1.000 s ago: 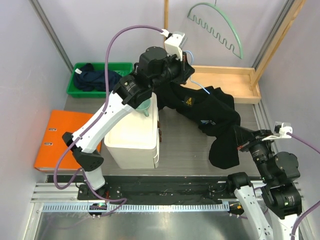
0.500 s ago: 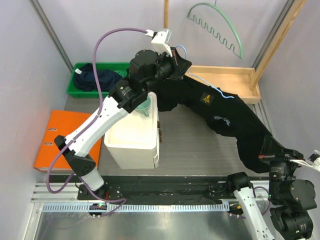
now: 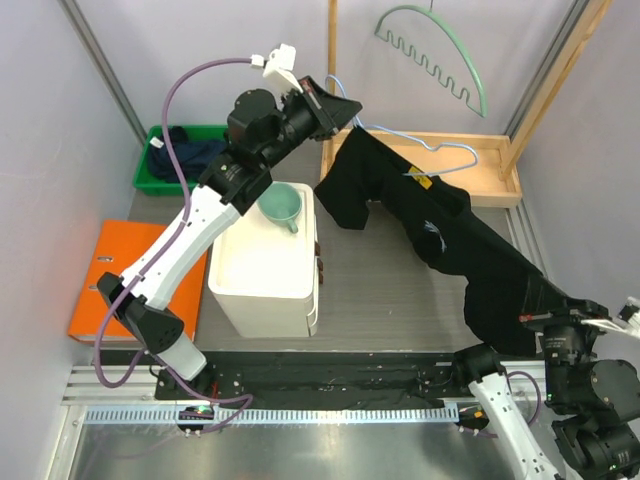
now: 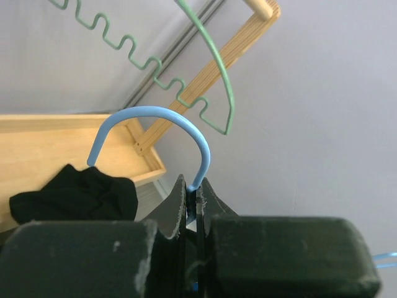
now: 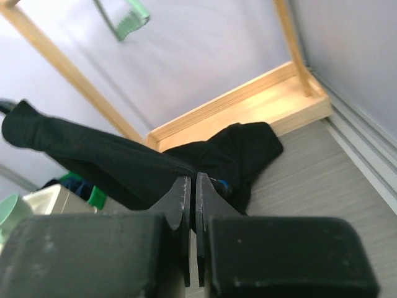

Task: Remove the t-shirt from the hanger

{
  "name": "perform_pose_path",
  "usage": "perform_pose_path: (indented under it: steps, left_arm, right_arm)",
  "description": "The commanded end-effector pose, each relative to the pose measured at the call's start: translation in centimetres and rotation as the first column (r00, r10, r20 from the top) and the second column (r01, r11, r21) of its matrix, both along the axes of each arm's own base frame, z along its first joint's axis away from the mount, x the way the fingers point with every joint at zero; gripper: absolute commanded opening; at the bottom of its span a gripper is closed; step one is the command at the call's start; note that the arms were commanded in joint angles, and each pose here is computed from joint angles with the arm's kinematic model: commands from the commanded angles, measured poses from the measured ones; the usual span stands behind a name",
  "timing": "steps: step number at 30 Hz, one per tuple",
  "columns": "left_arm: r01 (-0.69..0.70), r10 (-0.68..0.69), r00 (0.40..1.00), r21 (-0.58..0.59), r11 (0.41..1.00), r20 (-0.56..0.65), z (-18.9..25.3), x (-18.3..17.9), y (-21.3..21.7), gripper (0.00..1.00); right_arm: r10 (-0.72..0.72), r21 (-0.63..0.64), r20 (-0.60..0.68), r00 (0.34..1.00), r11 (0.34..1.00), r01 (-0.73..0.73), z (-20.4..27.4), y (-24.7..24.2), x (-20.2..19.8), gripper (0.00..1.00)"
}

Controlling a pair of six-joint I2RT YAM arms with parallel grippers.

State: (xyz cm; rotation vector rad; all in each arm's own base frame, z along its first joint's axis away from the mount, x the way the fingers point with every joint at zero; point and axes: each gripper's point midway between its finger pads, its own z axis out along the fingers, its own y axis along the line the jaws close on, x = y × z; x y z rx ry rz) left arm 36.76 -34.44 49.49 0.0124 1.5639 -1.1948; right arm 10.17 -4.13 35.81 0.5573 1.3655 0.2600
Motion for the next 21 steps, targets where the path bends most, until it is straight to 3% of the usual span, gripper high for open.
perform_pose_path:
  steps: [1,6,10,12,15,16,19,21]
  left_arm:
    - [0.019,0.004,0.984,-0.131,0.991,0.178,7.3,0.5,1.7,0.00]
    - [0.024,-0.030,0.988,0.044,0.999,0.154,3.4,1.3,0.0,0.00]
    - [0.001,-0.023,0.987,0.144,0.990,0.156,2.4,1.7,0.2,0.00]
    - [-0.005,-0.026,0.986,0.185,0.983,0.165,1.9,1.5,0.0,0.00]
    - [-0.016,-0.032,0.983,0.251,0.968,0.183,1.0,1.0,-0.2,0.00]
    - [-0.018,-0.032,0.982,0.264,0.964,0.184,0.7,1.0,-0.3,0.00]
    - [-0.010,-0.061,0.978,0.336,0.942,0.199,-0.6,0.2,-1.4,0.00]
    - [0.014,-0.105,0.971,0.385,0.923,0.216,-1.2,-0.8,-2.5,0.00]
  right_arm:
    - [0.179,-0.115,-0.013,0.984,0.977,-0.179,1.5,4.1,3.6,0.01]
    - [0.414,-0.111,-0.131,0.901,0.897,-0.428,1.4,9.9,7.8,0.01]
    - [0.519,-0.083,-0.261,0.814,0.828,-0.554,-0.2,12.8,10.1,0.04]
    - [0.546,-0.089,-0.296,0.784,0.801,-0.592,-0.6,13.4,10.0,0.29]
    - [0.545,-0.145,-0.301,0.783,0.785,-0.602,0.4,13.0,8.7,0.57]
    - [0.544,-0.170,-0.291,0.787,0.780,-0.603,1.0,12.7,8.0,0.71]
    - [0.573,-0.239,-0.228,0.788,0.751,-0.615,2.9,12.6,5.8,0.85]
    - [0.599,-0.273,-0.185,0.779,0.730,-0.626,4.0,12.7,4.4,0.89]
